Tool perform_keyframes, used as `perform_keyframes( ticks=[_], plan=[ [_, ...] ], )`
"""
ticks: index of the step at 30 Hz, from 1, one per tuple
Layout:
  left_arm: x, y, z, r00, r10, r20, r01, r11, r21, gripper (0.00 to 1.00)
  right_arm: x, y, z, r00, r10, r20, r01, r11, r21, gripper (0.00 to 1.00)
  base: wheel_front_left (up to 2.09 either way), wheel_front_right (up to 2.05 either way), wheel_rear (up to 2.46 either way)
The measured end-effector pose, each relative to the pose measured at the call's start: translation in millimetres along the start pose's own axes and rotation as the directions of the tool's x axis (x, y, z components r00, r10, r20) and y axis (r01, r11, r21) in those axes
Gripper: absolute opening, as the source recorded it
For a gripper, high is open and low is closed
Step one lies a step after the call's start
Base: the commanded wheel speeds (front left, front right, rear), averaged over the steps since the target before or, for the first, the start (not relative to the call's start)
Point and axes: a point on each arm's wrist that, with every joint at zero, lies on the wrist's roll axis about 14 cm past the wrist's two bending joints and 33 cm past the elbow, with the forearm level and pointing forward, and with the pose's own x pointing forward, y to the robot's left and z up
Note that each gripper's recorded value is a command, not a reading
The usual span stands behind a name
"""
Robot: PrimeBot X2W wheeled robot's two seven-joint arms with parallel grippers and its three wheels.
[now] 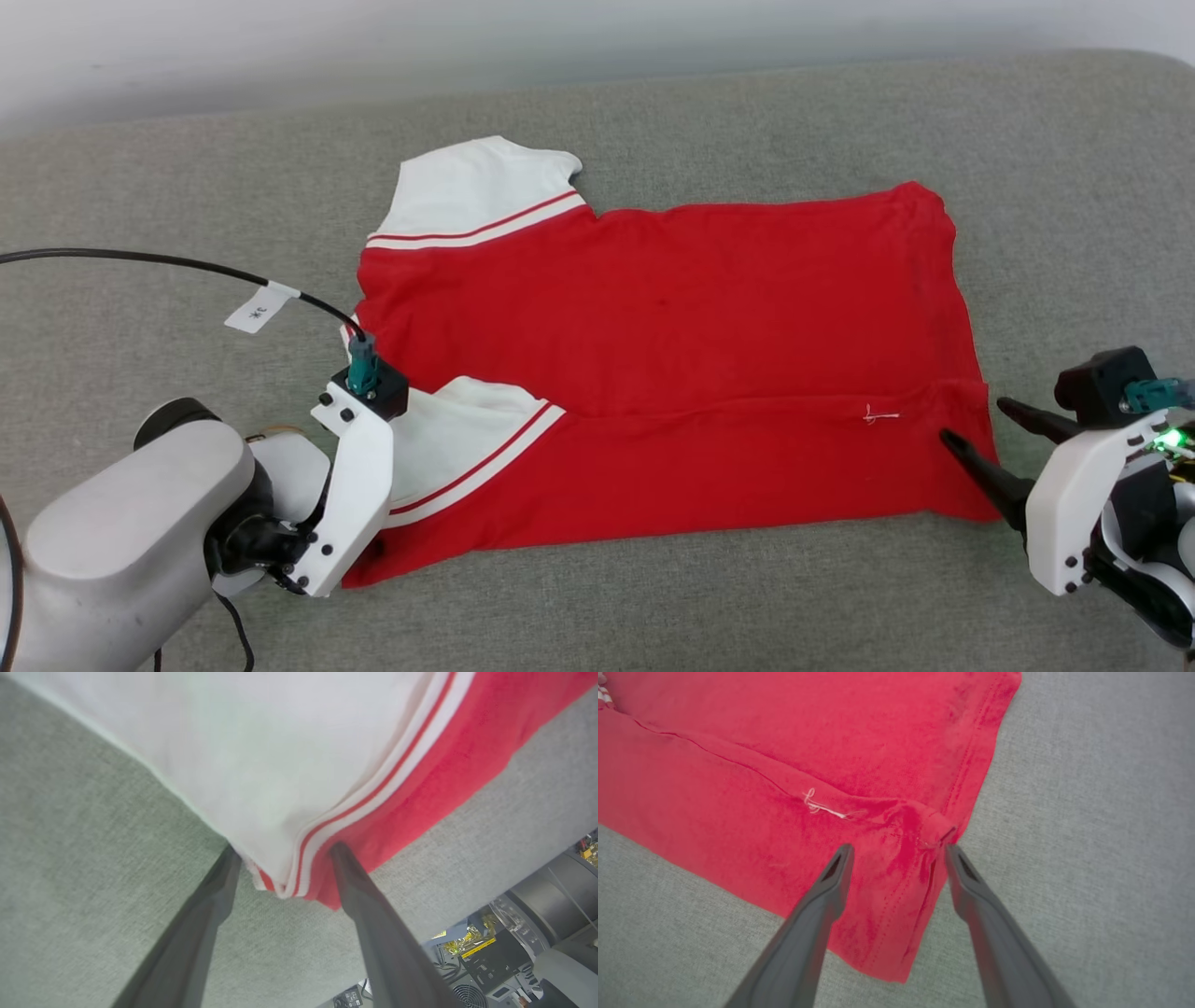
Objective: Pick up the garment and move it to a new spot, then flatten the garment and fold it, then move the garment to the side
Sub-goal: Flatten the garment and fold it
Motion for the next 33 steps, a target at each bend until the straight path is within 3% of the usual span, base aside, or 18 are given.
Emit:
perform_keyframes(
  ticks=[3, 4, 5, 10, 15, 19, 25, 33],
  plan=[
    [7.5, 0.2, -1.5, 1.000, -0.007, -0.025, 0.007, 1.000, 0.015, 1.00, 1.3, -1.3, -1.5, 1.000, -0.002, -0.009, 0.002, 1.000, 0.000, 1.00, 0.00, 0.00, 0.00],
    [8.6, -0.3, -2.3, 0.999, -0.010, -0.032, 0.011, 1.000, 0.020, 0.90, 1.2, -2.4, -0.7, 1.000, -0.004, -0.008, 0.004, 1.000, -0.002, 1.00, 0.00, 0.00, 0.00],
    [8.7, -0.3, -2.5, 0.999, -0.012, -0.034, 0.013, 1.000, 0.021, 0.00, 0.8, -4.1, 1.6, 1.000, -0.008, -0.004, 0.008, 1.000, -0.006, 1.00, 0.00, 0.00, 0.00],
    [3.5, -3.8, -1.4, 1.000, -0.018, -0.008, 0.018, 1.000, 0.025, 0.00, -4.9, -11.3, 17.4, 1.000, -0.022, 0.023, 0.023, 0.999, -0.040, 1.00, 0.00, 0.00, 0.00],
    [-8.3, -7.1, 4.3, 0.998, -0.013, 0.056, 0.010, 0.999, 0.038, 0.00, -19.1, -24.8, 40.2, 0.999, -0.047, 0.003, 0.047, 0.988, -0.149, 1.00, 0.00, 0.00, 0.00],
    [-16.1, -8.5, 4.4, 0.997, -0.004, 0.080, 0.000, 0.999, 0.054, 0.00, -27.8, -28.4, 37.1, 0.990, -0.051, -0.133, 0.021, 0.976, -0.215, 1.00, 0.00, 0.00, 0.00],
    [-21.5, -13.8, 4.9, 0.994, -0.014, 0.104, 0.006, 0.997, 0.072, 0.00, -37.9, -25.0, 4.2, 0.908, -0.032, -0.417, -0.062, 0.976, -0.211, 1.00, 0.00, 0.00, 0.00],
    [-14.1, -13.3, 2.5, 0.994, -0.028, 0.102, 0.021, 0.997, 0.070, 0.00, -14.1, -11.0, -33.2, 0.828, 0.027, -0.560, -0.115, 0.986, -0.123, 1.00, 0.00, 0.00, 0.00]
  ],
)
